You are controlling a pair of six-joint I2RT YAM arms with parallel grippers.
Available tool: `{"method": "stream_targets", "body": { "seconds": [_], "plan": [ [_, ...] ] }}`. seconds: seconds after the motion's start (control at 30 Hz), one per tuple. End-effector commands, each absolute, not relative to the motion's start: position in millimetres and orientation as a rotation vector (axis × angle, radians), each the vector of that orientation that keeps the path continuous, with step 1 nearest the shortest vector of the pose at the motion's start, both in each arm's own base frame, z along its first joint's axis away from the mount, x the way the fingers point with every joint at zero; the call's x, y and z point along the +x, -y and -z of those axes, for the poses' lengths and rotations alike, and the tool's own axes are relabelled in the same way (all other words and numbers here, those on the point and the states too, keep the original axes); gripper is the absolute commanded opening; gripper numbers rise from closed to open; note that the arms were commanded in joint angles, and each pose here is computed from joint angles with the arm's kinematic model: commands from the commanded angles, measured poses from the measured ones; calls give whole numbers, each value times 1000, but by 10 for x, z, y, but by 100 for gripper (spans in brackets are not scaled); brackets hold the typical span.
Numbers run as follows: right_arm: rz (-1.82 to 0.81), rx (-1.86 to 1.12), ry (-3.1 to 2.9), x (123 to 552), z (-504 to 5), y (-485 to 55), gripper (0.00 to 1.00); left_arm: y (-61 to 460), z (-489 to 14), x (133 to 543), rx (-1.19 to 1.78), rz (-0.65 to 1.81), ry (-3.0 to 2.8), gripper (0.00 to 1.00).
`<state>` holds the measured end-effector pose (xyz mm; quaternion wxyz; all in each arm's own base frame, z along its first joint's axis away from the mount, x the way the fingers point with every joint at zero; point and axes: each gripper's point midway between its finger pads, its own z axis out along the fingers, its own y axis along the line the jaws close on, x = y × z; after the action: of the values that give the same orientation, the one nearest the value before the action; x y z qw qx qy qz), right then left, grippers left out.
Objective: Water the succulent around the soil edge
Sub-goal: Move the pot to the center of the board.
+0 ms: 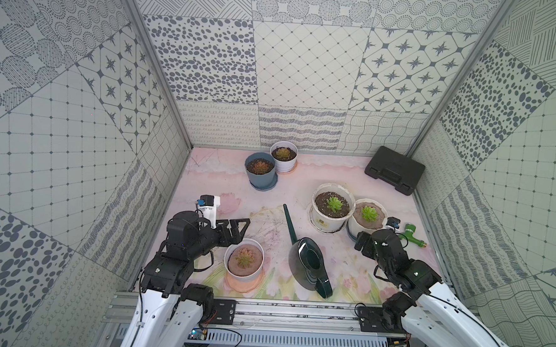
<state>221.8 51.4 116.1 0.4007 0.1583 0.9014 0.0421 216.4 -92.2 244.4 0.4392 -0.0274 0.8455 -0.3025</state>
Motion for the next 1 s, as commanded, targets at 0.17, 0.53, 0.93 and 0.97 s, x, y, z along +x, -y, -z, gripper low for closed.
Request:
{"method": "stream_targets", "body": {
  "seconds": [0.17,0.53,0.93,0.97],
  "plan": [
    [-152,526,-2232,2256,-776,-564,97,993,-2518,2150,-25,795,-2066,99],
    [-90,620,-2146,2381,-526,-590,96,1008,-2518,2148,-20,805,-2065,99],
    [64,615,-2105,2640,-470,-582,92,1018,-2515,2144,-17,815,-2064,99],
    [65,611,-2111,2691,-467,-588,92,1018,-2513,2144,-17,814,-2065,99]
  ]
}}
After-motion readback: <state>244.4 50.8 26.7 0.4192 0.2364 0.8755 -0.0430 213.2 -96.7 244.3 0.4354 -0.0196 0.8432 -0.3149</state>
